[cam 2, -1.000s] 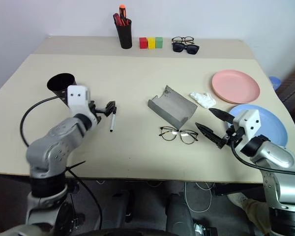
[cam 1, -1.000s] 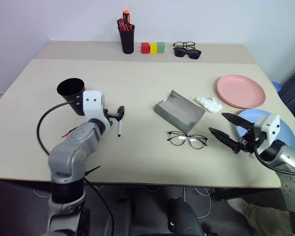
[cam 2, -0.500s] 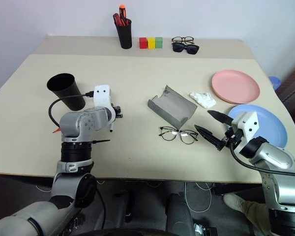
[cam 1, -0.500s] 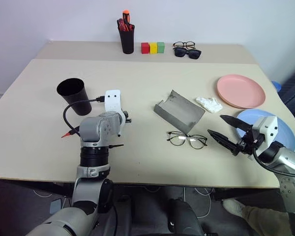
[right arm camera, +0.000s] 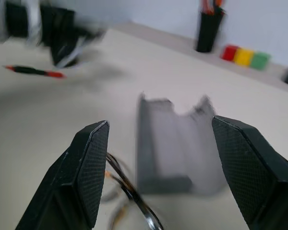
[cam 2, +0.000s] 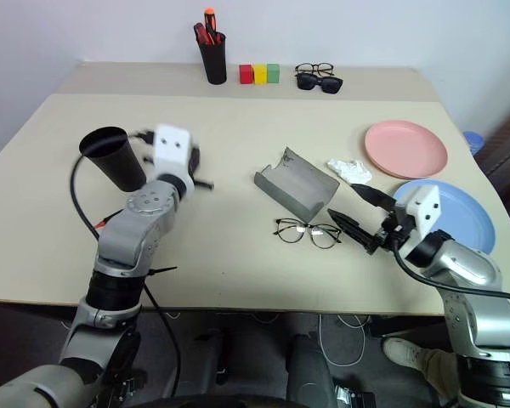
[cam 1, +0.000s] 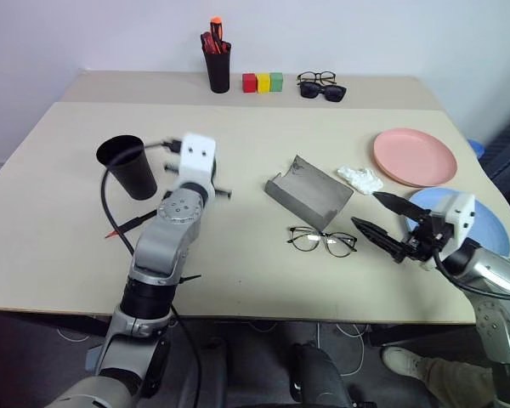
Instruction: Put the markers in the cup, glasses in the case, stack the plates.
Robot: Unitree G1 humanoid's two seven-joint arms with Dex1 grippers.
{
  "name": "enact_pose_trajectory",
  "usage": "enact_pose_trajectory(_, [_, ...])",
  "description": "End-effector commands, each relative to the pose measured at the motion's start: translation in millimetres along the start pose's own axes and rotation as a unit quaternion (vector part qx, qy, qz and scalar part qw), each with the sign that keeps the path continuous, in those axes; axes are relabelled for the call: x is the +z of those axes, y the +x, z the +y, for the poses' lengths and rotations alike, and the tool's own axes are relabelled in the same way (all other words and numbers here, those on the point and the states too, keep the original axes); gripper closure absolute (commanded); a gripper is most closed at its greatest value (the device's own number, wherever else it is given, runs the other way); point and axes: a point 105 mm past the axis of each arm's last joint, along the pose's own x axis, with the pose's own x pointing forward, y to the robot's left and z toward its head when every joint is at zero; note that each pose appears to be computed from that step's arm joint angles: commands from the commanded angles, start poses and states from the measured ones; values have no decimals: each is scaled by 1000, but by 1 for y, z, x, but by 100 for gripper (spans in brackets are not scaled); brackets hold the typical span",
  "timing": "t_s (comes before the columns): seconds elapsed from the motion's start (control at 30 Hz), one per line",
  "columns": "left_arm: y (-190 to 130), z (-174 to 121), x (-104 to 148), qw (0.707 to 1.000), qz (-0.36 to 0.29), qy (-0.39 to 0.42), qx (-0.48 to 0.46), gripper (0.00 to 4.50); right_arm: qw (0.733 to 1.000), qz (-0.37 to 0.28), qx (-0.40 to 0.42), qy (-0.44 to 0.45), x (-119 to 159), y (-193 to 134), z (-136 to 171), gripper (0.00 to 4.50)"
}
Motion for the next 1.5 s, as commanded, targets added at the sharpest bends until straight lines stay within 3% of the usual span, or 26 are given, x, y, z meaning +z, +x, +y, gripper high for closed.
enact_pose_trajectory(0.03, [6, 39, 24, 985, -102, -22, 139, 448, 998, -40, 45, 9, 17, 18, 9, 105])
enact_pose_trajectory(0.13, [14, 54, 25, 973, -138, 30, 181, 448, 996, -61, 71, 7, 25, 37, 14, 105])
enact_pose_trajectory(0.33, [26, 88, 18, 951, -133, 153, 235, 448, 990, -84, 111, -2, 33, 63, 21, 105])
enact_pose_trajectory(0.6, [29, 109, 15, 940, -143, 161, 266, 448, 990, -85, 109, -8, 31, 67, 21, 105])
enact_pose_trajectory(0.7, [27, 115, 0, 939, -128, 173, 269, 448, 990, -86, 107, -8, 32, 66, 22, 105])
enact_pose_trajectory(1.23, [21, 108, -38, 951, -84, 166, 247, 448, 992, -80, 94, -7, 32, 61, 19, 105])
enact_pose_trajectory(1.27, [19, 106, -40, 953, -84, 165, 241, 351, 992, -79, 93, -7, 32, 60, 19, 105])
enact_pose_trajectory(1.43, [9, 90, -36, 969, -112, 117, 188, 124, 993, -77, 92, -6, 28, 60, 18, 105])
enact_pose_trajectory(1.5, [3, 77, -29, 979, -127, 71, 143, 124, 993, -78, 90, -5, 27, 61, 18, 105])
